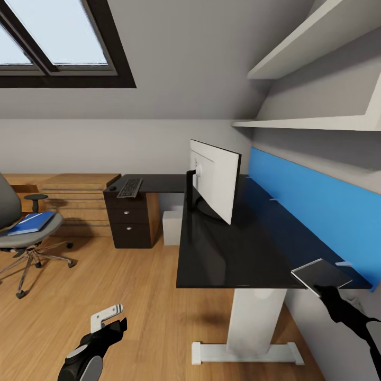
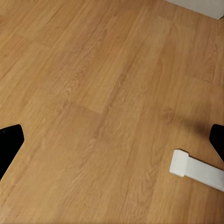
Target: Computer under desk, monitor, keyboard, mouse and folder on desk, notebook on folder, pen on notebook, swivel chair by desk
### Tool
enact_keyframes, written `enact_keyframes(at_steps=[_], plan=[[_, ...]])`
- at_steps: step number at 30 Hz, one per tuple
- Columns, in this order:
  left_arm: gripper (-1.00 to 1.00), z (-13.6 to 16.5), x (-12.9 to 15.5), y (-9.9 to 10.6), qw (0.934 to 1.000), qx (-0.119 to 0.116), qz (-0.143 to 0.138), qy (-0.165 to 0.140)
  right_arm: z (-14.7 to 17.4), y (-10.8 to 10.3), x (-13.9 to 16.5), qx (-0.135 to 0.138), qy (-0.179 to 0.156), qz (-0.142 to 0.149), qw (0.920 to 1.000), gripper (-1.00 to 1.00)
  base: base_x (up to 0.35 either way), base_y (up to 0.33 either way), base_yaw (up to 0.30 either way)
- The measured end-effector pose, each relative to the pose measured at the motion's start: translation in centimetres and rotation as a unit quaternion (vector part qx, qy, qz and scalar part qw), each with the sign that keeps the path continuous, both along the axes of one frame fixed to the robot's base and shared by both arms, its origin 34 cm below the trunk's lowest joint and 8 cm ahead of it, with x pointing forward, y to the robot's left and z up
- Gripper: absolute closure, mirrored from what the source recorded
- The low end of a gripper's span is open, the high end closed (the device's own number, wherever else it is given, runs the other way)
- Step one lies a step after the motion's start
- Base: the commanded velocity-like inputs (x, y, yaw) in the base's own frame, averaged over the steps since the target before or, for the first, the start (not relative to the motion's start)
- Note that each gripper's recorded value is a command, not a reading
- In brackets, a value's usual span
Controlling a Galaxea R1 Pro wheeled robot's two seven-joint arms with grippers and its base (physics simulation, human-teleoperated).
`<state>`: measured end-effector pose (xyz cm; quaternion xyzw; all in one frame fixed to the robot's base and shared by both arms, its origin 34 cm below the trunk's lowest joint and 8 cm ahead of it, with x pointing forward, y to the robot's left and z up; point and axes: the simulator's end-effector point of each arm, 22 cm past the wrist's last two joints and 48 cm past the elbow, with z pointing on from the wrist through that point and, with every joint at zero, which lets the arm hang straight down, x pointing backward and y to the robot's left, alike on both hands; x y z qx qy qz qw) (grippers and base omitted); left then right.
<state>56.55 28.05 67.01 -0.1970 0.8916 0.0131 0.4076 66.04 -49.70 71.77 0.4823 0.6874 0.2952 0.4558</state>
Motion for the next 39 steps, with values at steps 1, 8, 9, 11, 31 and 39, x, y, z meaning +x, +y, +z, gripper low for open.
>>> enact_keyframes(at_steps=[1,8,9,11,31,39], plan=[[-1.00,0.0,0.0,0.0,1.0000,0.000,0.000,0.000,0.1,0.0,0.0,0.001,-0.002,-0.001,1.0000,1.00,0.000,0.000,0.000],[-1.00,-0.2,-0.1,-0.1,1.0000,0.000,-0.001,0.003,0.0,0.0,0.0,0.000,-0.001,0.000,1.0000,1.00,0.000,0.000,0.000],[-1.00,-0.4,-0.1,-0.1,1.0000,0.000,0.000,0.004,0.0,0.0,0.0,0.000,-0.001,0.000,1.0000,1.00,0.000,0.000,0.000],[-1.00,-0.8,-0.3,0.0,1.0000,0.001,0.000,0.009,0.0,0.0,0.0,0.000,-0.001,0.000,1.0000,1.00,0.000,0.000,0.000],[-1.00,1.4,-0.2,0.1,0.9999,0.004,0.001,0.013,2.8,0.3,0.5,-0.002,-0.005,0.003,1.0000,1.00,0.000,0.000,0.000],[-1.00,2.9,-0.1,0.1,0.9999,0.004,0.001,0.014,6.3,1.4,1.4,-0.014,-0.033,0.012,0.9993,1.00,0.000,0.000,0.000]])
